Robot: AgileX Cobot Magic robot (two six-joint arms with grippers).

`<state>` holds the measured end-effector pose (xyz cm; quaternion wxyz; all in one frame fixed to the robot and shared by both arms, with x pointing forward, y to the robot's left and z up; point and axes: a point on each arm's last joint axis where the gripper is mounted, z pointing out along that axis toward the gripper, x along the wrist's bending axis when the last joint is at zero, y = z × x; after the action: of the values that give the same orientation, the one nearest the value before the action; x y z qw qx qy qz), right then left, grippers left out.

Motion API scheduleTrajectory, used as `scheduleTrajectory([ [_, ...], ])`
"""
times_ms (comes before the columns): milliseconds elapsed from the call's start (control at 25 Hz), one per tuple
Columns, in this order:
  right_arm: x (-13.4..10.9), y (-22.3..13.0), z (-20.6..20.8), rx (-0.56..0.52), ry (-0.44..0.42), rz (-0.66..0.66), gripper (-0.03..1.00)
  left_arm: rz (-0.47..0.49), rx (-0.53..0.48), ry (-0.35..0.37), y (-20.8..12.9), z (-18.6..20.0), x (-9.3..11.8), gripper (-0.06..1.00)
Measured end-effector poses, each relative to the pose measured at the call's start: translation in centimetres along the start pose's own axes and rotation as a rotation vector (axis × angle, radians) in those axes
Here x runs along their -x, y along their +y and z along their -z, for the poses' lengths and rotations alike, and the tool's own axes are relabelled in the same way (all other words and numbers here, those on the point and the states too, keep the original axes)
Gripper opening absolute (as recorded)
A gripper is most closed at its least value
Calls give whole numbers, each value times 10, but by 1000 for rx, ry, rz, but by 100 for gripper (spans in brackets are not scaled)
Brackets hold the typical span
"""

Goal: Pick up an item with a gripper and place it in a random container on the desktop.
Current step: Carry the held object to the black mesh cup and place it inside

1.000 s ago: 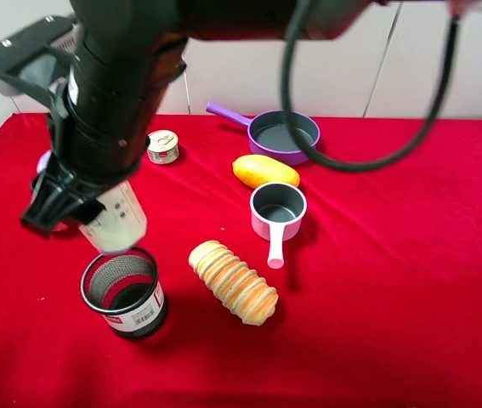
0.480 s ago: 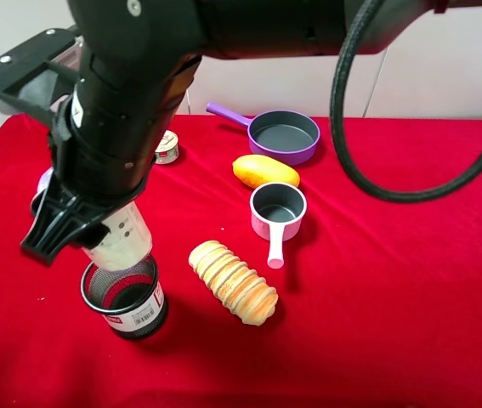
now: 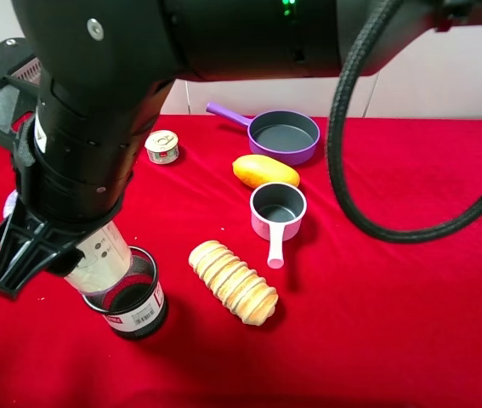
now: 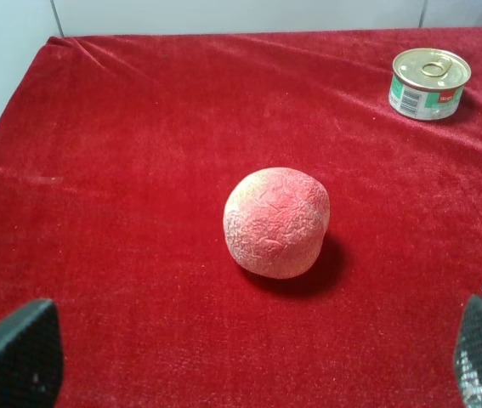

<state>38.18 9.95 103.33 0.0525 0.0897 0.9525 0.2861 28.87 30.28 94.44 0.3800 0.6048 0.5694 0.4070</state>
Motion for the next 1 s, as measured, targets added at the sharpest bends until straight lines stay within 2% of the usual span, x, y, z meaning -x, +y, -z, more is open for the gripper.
scheduleTrajectory([
  [680,1,-9,-44,5,-1,39,46,0,0,0,0,0,0,91],
  [1000,1,-13,-48,33,-3,28,46,0,0,0,0,0,0,91],
])
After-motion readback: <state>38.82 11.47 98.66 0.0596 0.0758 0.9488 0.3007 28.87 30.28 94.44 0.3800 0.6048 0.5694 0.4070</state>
